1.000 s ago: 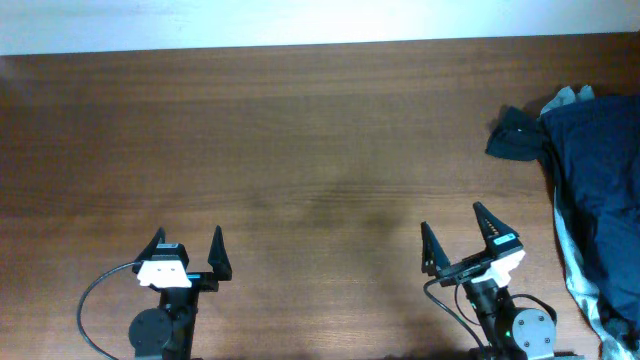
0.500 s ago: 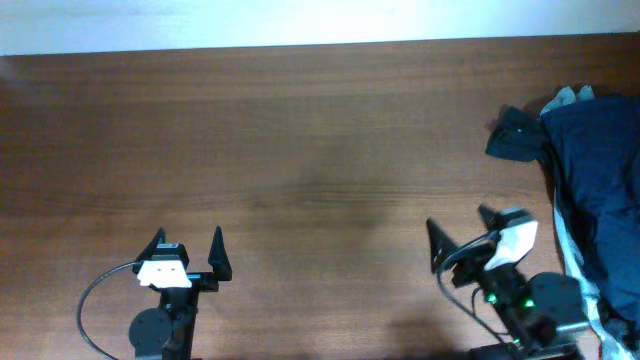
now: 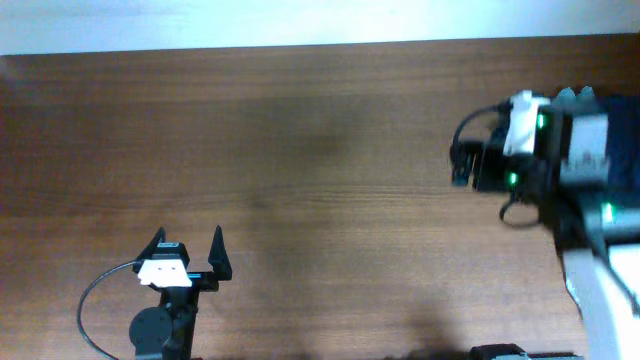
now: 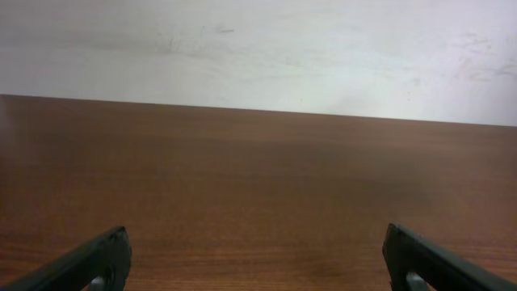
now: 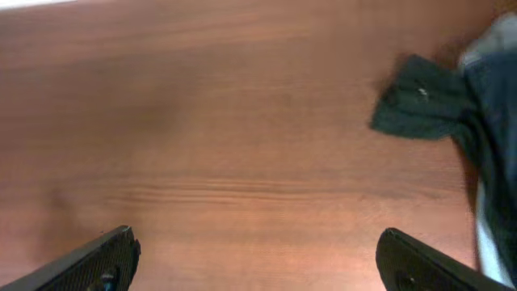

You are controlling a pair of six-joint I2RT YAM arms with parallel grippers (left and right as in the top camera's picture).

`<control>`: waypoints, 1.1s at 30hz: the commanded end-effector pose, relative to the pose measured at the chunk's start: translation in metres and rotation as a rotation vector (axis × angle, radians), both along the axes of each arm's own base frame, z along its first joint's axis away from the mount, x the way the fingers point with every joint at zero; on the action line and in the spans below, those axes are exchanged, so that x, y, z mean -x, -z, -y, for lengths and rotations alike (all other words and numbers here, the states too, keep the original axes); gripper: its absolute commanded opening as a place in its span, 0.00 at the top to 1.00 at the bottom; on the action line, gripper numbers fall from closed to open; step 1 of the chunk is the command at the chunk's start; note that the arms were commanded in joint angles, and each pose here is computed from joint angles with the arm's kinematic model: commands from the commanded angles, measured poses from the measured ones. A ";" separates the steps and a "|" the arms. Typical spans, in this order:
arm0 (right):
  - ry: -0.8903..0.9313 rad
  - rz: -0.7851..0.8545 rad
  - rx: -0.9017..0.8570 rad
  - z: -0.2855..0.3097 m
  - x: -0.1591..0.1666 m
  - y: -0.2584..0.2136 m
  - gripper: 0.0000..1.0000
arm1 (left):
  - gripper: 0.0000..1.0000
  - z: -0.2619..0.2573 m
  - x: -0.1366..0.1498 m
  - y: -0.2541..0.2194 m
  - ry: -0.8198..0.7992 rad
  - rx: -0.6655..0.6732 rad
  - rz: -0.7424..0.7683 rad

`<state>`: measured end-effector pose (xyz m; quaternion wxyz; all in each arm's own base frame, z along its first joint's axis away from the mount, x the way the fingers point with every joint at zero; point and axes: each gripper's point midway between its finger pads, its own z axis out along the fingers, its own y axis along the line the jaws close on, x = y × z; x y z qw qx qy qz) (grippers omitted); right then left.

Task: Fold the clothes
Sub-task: 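Reach the right gripper into the clothes pile and grasp the navy shorts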

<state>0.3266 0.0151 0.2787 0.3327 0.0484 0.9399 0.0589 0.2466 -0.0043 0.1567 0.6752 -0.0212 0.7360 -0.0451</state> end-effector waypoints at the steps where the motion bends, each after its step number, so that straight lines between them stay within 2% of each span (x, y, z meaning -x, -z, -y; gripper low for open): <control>1: 0.199 -0.080 -0.006 0.043 -0.024 0.012 0.01 | 0.01 0.000 0.000 0.002 0.001 -0.016 -0.002; 6: 0.519 -0.221 -0.075 0.143 -0.035 0.067 0.01 | 0.01 0.000 0.000 0.002 0.001 -0.016 -0.003; 9: 0.648 -0.263 -0.097 0.198 -0.035 0.099 0.00 | 0.01 0.000 0.000 0.002 0.001 -0.016 -0.002; 13: 0.732 -0.235 -0.092 0.253 -0.045 0.130 0.01 | 0.01 0.000 0.000 0.002 0.001 -0.016 -0.003; 20: 0.716 -0.272 -0.081 0.274 -0.063 0.182 0.01 | 0.01 0.000 0.000 0.002 0.001 -0.016 -0.003; 25: 0.715 -0.293 -0.086 0.281 -0.074 0.217 0.05 | 0.01 0.000 0.000 0.002 0.001 -0.016 -0.003; 27: 0.714 -0.287 -0.089 0.282 -0.077 0.221 0.08 | 0.01 0.000 0.000 0.002 0.001 -0.016 -0.003; 32: 0.707 -0.272 -0.067 0.281 -0.084 0.222 0.07 | 0.01 0.000 0.000 0.002 0.001 -0.016 -0.002; 33: 0.709 -0.271 -0.054 0.282 -0.084 0.222 0.10 | 0.01 0.000 0.000 0.002 0.001 -0.016 -0.002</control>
